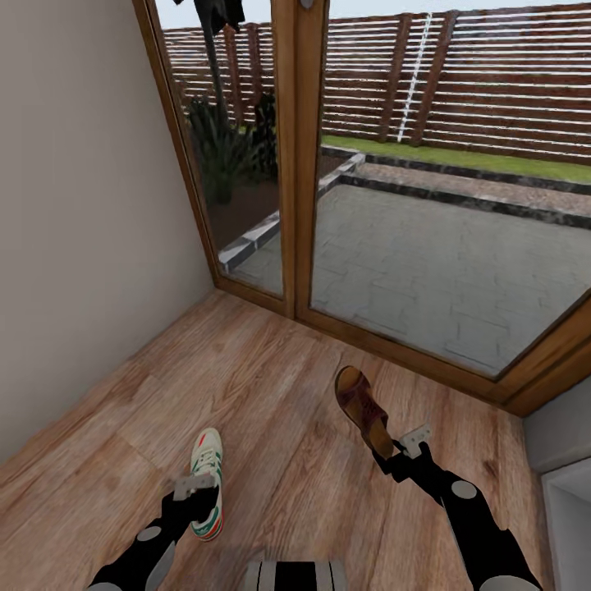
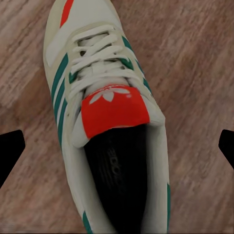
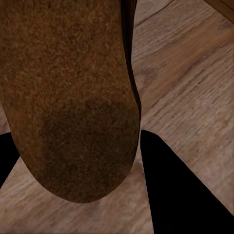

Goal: Pick up the two gym shoes and the two sandals from the corridor floor and place them onto the hallstand (shoe rack) in the corridor, making sure they are on the rack and not on the floor. Arrange them so the two gym shoes are next to each other and the two sandals are next to each other.

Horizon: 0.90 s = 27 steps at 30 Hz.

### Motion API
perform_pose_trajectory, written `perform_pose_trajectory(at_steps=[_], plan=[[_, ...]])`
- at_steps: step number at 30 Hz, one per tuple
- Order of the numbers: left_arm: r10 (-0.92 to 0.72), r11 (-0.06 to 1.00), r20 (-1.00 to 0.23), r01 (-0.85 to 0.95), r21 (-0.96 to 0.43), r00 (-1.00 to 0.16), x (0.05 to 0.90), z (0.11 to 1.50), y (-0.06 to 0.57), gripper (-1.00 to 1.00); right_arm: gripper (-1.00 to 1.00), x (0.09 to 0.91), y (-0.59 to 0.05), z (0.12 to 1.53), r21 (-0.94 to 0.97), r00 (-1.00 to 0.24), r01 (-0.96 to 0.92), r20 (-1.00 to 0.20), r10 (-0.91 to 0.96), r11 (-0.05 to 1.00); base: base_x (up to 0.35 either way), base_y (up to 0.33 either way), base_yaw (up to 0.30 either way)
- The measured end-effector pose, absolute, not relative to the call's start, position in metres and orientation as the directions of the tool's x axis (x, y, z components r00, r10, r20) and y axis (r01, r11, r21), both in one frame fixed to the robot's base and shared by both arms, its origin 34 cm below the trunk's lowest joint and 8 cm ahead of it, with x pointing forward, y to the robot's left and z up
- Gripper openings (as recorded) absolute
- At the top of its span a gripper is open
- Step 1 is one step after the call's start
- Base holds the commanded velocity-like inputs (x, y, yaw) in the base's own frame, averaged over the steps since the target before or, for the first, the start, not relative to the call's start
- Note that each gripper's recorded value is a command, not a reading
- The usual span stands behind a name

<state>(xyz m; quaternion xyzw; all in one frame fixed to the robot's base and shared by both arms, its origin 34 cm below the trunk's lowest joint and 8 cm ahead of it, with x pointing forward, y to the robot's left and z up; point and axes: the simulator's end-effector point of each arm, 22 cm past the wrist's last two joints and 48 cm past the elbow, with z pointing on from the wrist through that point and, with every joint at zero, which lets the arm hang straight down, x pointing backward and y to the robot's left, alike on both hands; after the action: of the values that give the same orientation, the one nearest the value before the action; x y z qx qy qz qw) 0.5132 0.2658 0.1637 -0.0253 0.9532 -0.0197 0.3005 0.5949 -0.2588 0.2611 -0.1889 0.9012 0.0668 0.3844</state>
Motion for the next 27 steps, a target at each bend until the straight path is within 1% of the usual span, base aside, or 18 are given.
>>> perform_pose_trajectory(at_steps=[15, 27], plan=[[-0.082, 0.997, -0.510, -0.064, -0.054, -0.856, 0.486, 0.131, 0.268, 1.00, -1.00, 0.576, -0.258, 0.223, 0.003, -0.683, -0.394, -0.671, -0.290, 0.919, 0.000, 0.000, 0.000], [-0.084, 0.996, -0.499, -0.065, -0.055, -0.862, 0.482, 0.126, 0.267, 1.00, -1.00, 0.572, -0.258, 0.216, 0.009, -0.691, -0.394, -0.662, -0.290, 0.919, 0.000, 0.000, 0.000]])
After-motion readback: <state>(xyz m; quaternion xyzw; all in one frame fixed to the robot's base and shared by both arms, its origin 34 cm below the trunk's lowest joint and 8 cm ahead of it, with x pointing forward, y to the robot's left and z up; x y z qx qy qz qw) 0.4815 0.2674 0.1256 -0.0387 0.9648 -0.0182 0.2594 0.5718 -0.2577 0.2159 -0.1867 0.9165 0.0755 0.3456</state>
